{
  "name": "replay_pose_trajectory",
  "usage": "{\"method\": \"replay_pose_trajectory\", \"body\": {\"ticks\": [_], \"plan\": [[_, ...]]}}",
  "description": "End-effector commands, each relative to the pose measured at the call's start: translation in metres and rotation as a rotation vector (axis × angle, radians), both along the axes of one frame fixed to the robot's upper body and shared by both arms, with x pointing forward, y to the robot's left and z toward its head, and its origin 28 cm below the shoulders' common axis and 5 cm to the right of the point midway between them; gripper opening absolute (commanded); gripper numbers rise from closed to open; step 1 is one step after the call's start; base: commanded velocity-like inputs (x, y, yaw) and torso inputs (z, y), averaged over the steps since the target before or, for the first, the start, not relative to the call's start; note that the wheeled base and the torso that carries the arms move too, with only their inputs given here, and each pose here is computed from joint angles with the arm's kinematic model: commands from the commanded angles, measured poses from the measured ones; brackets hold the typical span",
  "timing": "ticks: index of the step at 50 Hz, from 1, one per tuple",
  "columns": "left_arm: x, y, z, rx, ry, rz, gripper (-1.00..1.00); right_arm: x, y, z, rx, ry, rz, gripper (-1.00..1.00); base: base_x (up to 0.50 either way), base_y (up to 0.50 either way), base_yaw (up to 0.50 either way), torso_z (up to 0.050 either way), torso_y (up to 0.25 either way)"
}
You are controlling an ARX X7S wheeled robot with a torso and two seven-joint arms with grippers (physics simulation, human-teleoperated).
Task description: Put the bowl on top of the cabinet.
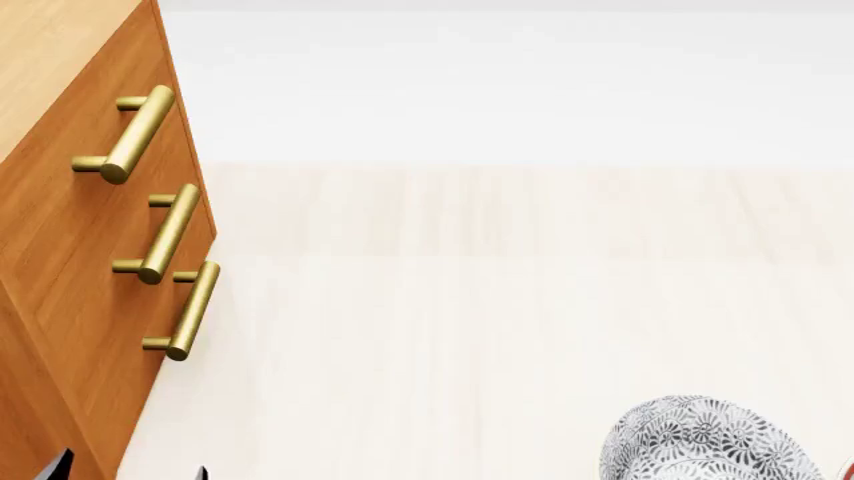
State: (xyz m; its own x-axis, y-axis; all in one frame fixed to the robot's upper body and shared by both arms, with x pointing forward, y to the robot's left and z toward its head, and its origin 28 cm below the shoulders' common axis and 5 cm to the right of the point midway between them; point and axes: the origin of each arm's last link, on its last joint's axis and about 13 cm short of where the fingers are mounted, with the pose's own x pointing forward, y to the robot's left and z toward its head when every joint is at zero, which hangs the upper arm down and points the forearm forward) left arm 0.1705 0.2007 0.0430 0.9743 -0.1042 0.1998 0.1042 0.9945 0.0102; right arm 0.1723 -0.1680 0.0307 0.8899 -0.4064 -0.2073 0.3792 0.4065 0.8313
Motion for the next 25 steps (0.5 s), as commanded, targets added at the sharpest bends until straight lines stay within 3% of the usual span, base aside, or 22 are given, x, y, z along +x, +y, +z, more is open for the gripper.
{"method": "replay_pose_trajectory", "body": {"ticks": [1, 25], "plan": [[0.0, 0.0, 0.0, 0.001, 0.0, -0.001, 1.0, 0.006, -0.001, -0.004, 0.016, 0.008, 0.032, 1.0, 0.0, 0.0, 0.0, 0.0, 0.0], [0.0, 0.0, -0.001, 0.002, 0.001, -0.003, 1.0, 0.022, -0.002, -0.014, 0.04, 0.072, 0.087, 1.0, 0.0, 0.0, 0.0, 0.0, 0.0]]}}
